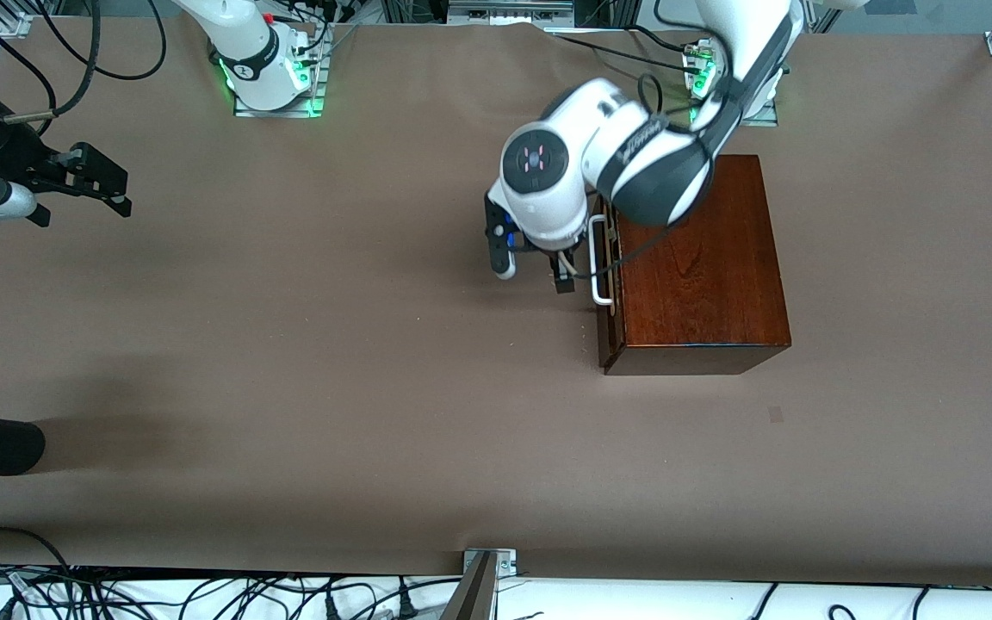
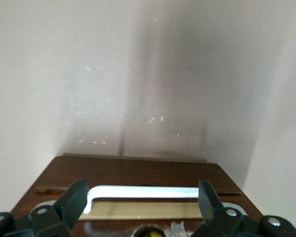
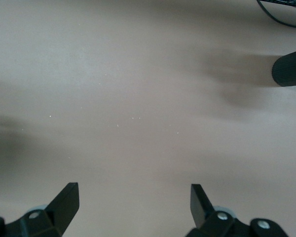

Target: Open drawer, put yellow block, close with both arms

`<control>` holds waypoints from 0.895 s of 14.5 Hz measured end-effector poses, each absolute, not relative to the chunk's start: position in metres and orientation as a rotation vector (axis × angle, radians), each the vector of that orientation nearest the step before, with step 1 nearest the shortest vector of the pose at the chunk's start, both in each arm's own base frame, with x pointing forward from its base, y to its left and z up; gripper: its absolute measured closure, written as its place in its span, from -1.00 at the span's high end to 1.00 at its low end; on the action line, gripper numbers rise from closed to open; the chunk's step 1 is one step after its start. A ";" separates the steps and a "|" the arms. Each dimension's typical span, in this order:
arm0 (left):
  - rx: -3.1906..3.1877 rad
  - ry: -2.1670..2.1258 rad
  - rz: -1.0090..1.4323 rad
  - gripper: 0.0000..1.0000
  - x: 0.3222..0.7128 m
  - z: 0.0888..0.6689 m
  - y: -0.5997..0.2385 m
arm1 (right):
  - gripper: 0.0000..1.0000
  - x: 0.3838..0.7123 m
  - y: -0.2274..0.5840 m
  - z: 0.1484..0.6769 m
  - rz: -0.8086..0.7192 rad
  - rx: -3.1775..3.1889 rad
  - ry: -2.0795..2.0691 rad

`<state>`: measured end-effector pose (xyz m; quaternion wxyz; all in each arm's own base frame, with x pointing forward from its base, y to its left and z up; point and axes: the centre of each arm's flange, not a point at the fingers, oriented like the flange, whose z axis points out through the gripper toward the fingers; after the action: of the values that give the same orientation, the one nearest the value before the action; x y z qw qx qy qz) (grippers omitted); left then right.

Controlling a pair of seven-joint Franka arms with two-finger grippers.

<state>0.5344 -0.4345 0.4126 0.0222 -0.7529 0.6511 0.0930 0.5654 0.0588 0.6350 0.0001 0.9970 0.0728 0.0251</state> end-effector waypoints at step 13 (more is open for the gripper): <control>-2.858 1.209 -0.022 1.00 0.591 0.612 -0.196 | 1.00 0.565 0.061 0.635 0.079 3.132 0.235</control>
<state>0.5905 -0.1965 0.6122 0.0193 -0.9207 0.3897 -0.0071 0.5652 0.0610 0.6351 0.0000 0.9969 0.0748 0.0253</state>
